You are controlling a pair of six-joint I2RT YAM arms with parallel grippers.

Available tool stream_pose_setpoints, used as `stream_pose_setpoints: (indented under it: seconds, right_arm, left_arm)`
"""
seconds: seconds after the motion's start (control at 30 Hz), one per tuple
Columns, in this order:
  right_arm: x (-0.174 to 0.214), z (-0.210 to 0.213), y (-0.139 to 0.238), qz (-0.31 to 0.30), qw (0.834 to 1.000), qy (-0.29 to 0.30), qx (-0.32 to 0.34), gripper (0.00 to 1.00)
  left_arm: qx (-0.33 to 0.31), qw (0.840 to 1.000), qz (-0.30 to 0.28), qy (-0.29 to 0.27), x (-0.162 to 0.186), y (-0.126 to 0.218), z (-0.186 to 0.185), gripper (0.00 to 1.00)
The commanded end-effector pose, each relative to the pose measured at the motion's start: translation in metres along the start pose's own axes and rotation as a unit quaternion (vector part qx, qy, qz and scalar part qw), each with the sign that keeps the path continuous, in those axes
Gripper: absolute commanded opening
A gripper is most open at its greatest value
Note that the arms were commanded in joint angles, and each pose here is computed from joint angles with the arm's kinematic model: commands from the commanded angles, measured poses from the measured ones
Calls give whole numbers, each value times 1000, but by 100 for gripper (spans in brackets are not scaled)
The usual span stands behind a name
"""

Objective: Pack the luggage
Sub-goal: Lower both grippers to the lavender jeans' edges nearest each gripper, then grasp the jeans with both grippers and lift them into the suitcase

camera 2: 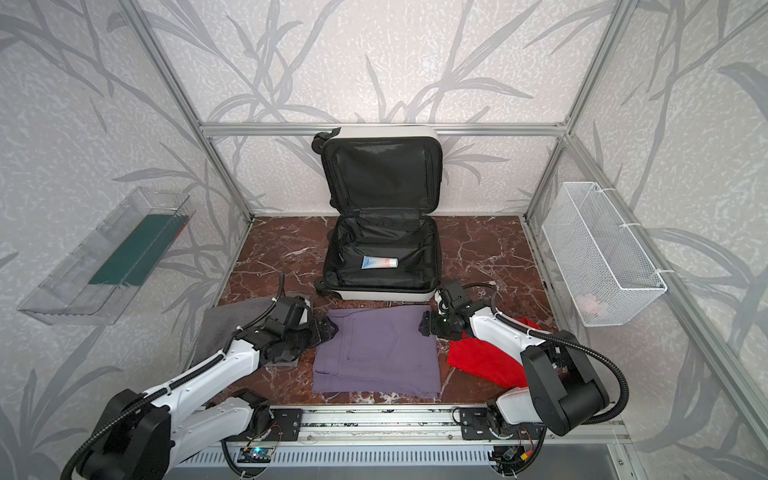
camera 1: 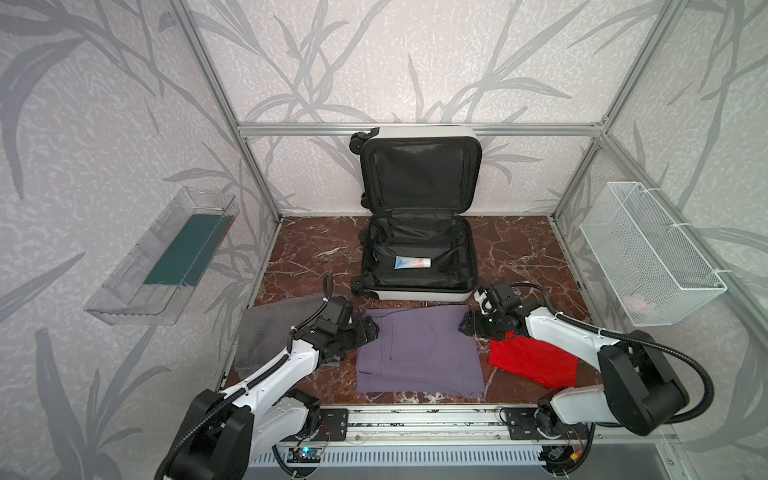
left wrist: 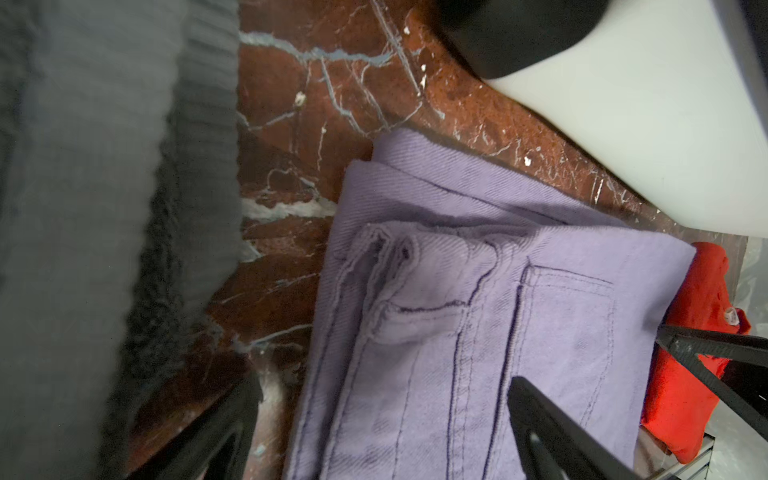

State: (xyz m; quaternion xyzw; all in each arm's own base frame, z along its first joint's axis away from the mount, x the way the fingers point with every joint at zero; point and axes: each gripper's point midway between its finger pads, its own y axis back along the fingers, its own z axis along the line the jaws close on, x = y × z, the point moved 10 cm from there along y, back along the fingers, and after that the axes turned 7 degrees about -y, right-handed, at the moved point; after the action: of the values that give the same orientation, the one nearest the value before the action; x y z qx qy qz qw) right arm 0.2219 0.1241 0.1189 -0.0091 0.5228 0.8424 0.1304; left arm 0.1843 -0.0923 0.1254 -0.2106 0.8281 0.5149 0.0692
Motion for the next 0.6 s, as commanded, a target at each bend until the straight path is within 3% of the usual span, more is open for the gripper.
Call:
stream_pose_setpoints:
  seconds: [0.0,0.2,0.3,0.43,0.57]
  right_arm:
    - [1,-3,-7,5,1000,1,-6,72]
    - [2,-3,-16,17,1000,-3,-18,67]
    - [2,-3,-18,21,999,-5,-26,59]
    - [3,-2,-18,21,999,-6,-35,40]
    - [6,-3,-17,21,999,-5,-46,13]
  left_arm:
    - [10,1000,7,6,3,-7,1,95]
    - [33,999,20,10,4,-18,-1,94]
    - [39,999,20,8,4,-20,-3,92]
    - [52,998,18,4,6,-23,-5,78]
    - [75,997,15,12,10,-27,-5,58]
